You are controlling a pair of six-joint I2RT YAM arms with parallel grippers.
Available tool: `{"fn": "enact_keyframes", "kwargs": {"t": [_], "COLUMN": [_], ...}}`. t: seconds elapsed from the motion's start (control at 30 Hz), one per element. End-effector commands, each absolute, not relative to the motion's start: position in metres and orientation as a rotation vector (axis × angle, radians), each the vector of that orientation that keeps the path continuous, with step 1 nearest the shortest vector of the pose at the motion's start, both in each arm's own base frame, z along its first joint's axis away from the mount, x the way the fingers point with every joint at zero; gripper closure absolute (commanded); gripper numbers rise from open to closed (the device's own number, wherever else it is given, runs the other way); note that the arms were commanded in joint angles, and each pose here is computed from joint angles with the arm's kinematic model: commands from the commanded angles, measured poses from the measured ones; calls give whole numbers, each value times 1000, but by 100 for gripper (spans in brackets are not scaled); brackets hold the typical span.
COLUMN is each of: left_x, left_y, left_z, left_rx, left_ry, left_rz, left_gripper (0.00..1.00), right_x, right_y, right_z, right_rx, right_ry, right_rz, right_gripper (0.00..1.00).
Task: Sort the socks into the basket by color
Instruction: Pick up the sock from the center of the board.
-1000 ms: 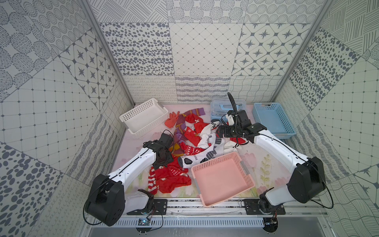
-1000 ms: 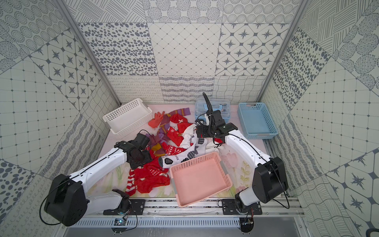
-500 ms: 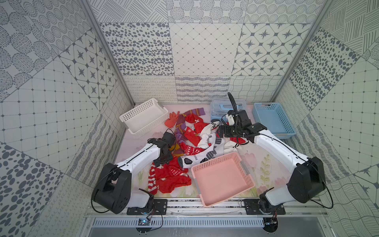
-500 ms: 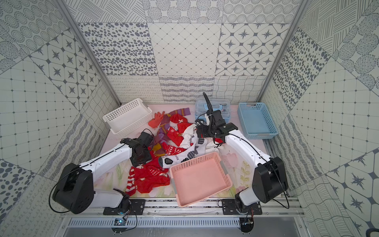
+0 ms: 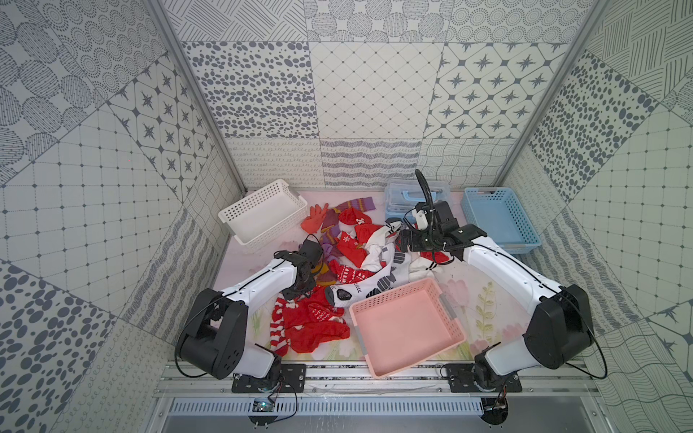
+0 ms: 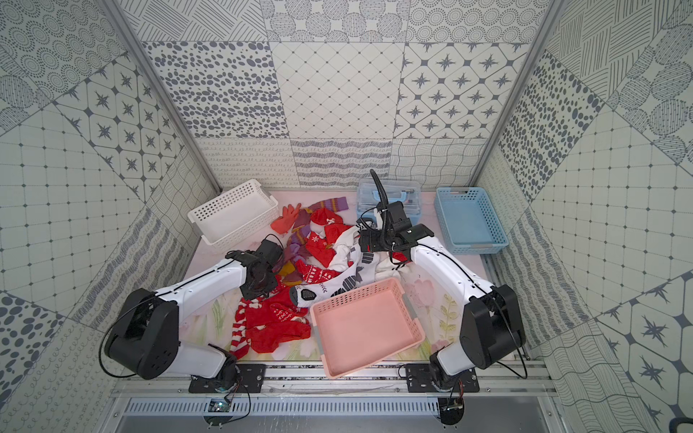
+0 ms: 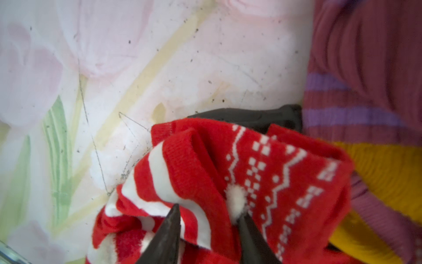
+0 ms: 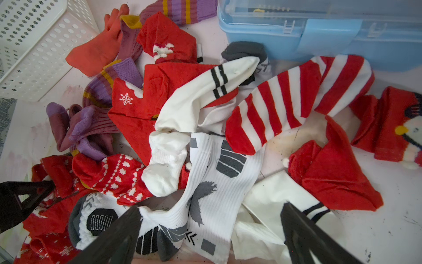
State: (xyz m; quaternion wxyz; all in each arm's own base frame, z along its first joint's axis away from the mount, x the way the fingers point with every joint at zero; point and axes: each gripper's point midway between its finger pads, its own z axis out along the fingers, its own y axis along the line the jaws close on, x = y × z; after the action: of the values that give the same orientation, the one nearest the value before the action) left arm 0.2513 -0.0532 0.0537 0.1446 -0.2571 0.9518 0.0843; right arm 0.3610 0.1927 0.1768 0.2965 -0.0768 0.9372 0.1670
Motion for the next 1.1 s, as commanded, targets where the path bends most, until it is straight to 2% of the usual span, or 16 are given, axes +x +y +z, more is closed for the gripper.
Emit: {"fn": "enact_keyframes", "kwargs": {"t": [0.0,0.1,0.33,0.6,0.9,1.07], "left_x": [255,253,251,258,288,317], "left_y": [-40,-40,-47,-54,-70,-73], "left_z": [64,71,106,176,263,294], "left_rx": [-730,-721,-655,-544,-382,-352], "left_ry": [2683,2675,2659,2547,2387,2332], "left_rz": [320,309,216,75,-52,-103], "left_gripper": [84,100,100,100,100,100], "right_x": [363,363,364,367,369,370], "right_y": [198,198,202,215,230,233], "right_z": [181,181,184,191,195,195], "right_rx": [-232,-231,-234,-258,-282,-283], "right_ry": [2467,2466,2457,2446,2439,2435], "right_rz": [462,465,495,561,629,648], "right_gripper": [2,2,2,2,2,2]}}
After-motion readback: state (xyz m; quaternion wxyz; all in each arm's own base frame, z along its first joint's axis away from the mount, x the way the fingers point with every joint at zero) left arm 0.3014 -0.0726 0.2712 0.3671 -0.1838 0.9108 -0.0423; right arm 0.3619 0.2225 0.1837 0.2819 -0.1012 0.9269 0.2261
